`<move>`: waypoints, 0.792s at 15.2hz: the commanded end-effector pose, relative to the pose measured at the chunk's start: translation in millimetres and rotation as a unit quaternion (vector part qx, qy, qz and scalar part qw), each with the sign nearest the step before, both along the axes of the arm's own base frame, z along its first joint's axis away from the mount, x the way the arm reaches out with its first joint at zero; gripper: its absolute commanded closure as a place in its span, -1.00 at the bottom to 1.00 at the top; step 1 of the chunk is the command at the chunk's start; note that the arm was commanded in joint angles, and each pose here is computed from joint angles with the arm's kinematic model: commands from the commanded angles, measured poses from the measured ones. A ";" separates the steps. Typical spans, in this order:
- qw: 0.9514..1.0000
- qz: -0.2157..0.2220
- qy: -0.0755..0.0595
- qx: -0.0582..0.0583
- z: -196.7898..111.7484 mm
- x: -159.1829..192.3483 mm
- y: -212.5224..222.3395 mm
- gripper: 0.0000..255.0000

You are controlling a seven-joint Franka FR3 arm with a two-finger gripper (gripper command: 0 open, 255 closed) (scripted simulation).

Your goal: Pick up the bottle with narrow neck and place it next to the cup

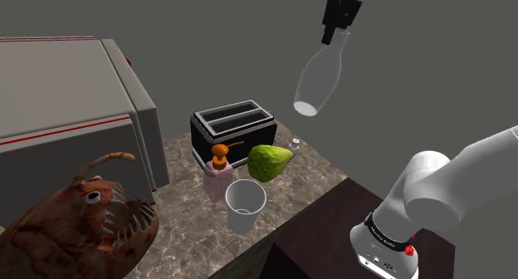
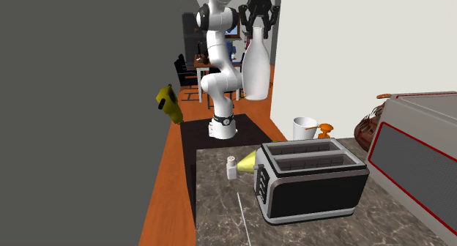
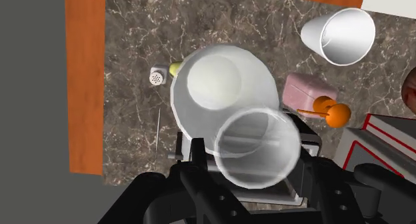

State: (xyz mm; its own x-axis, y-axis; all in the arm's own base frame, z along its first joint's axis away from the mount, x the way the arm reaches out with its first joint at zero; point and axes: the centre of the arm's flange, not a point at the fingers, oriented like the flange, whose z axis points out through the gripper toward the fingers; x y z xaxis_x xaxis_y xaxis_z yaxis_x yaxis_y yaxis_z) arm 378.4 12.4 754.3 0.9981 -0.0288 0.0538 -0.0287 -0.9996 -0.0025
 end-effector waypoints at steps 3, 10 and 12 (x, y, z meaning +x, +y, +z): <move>1.000 -0.001 0.000 0.000 1.5 -31.2 44.2 1.00; 1.000 -0.001 0.000 0.000 2.0 -81.8 123.3 1.00; 1.000 -0.001 0.000 0.000 -8.6 -81.8 123.3 1.00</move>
